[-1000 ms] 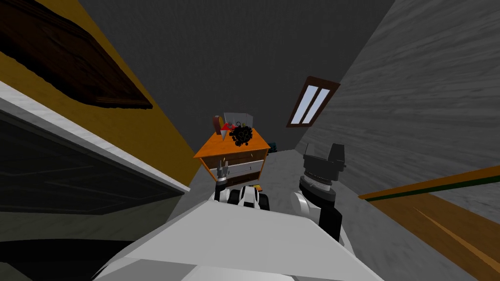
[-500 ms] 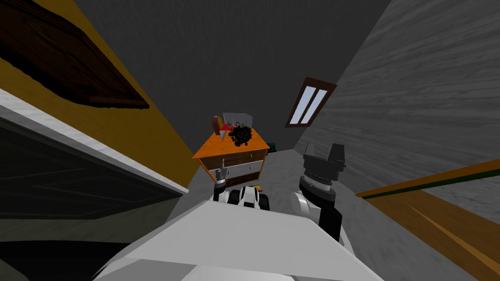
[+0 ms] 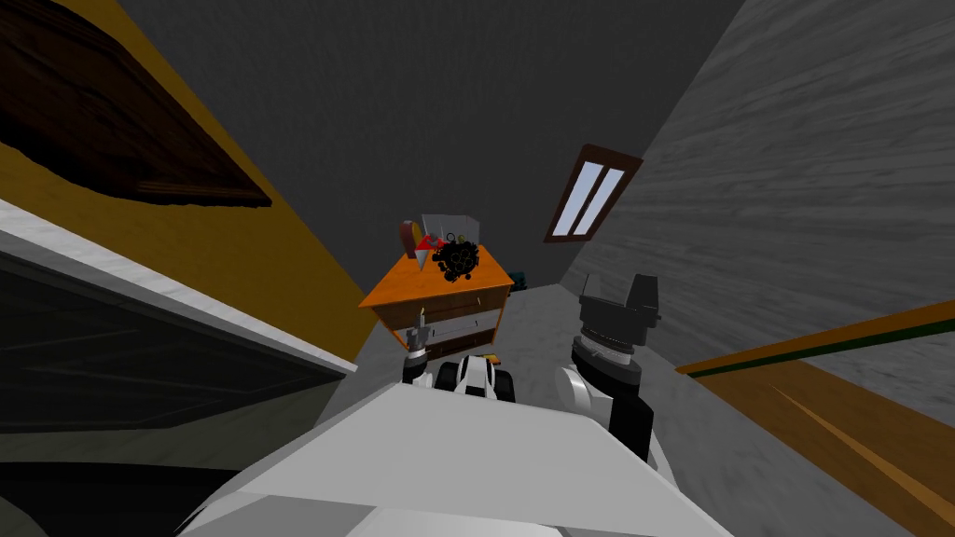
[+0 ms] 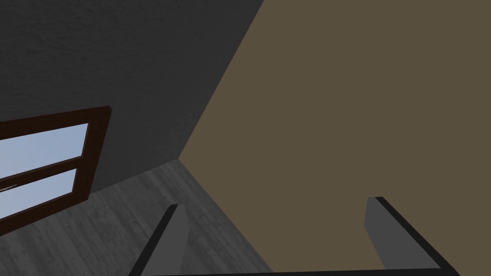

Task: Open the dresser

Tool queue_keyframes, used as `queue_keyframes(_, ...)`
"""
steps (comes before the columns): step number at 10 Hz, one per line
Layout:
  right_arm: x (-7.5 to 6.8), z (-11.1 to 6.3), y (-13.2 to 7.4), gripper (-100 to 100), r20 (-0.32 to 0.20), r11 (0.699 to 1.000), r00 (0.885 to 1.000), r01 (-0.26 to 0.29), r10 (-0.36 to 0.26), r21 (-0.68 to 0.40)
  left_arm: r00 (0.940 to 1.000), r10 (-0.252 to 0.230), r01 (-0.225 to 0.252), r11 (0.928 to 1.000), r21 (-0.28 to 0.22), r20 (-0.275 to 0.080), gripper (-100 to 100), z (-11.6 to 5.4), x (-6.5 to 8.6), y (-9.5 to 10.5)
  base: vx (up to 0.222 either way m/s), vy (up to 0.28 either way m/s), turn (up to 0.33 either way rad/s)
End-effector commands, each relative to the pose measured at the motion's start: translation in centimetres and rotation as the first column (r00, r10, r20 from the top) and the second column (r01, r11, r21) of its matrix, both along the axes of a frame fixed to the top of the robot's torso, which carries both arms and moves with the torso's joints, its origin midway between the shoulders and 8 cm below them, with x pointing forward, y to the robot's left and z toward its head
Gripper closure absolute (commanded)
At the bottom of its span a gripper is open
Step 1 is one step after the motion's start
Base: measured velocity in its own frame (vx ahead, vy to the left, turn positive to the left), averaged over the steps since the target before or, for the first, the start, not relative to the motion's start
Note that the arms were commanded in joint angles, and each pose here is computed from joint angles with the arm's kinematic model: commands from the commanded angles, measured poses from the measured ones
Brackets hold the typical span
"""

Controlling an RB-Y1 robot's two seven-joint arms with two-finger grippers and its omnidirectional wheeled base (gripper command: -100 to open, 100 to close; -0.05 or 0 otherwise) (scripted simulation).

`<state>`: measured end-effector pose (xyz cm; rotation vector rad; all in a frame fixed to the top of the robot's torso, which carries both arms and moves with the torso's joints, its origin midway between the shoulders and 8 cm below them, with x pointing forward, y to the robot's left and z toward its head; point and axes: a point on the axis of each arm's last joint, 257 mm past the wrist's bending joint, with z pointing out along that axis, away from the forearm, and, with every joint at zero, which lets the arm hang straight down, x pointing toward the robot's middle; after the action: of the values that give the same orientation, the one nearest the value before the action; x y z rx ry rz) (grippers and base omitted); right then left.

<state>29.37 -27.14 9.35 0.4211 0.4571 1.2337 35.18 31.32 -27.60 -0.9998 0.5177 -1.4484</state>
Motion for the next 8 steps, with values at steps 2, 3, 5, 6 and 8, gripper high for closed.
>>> queue_keyframes(2, 0.0, 0.0, 0.0, 0, 0.0, 1.0, 1.0, 0.0, 0.0, 0.0, 0.9999, -0.008, 0.009, 0.9947, 0.102, -0.013, -100, 0.8, 0.2, 3.1, -0.006, -0.029, 0.0)
queue_keyframes(3, 0.0, 0.0, 0.0, 0, 0.0, 1.0, 1.0, 0.0, 0.0, 0.0, 0.9998, -0.008, 0.01, 0.9925, 0.122, -0.016, -100, 1.0, 0.3, 3.7, 0.004, -0.033, 0.004)
queue_keyframes(5, 0.0, 0.0, 0.0, 0, 0.0, 1.0, 1.0, 0.0, 0.0, 0.0, 0.9996, -0.006, 0.011, 0.9859, 0.167, -0.026, -100, 1.4, 0.5, 5.0, 0.008, -0.057, 0.01)
queue_keyframes(6, 0.0, 0.0, 0.0, 0, 0.0, 1.0, 1.0, 0.0, 0.0, 0.0, 0.9998, 0.003, 0.0, 0.9868, 0.162, -0.022, -100, 1.5, 0.8, 4.6, -0.002, -0.114, 0.018)
queue_keyframes(8, 0.0, 0.0, 0.0, 0, 0.0, 1.0, 1.0, 0.0, 0.0, 0.0, 0.9998, 0.012, -0.009, 0.9874, 0.158, -0.016, -100, 1.7, 1.1, 4.3, 0.025, -0.144, 0.019)
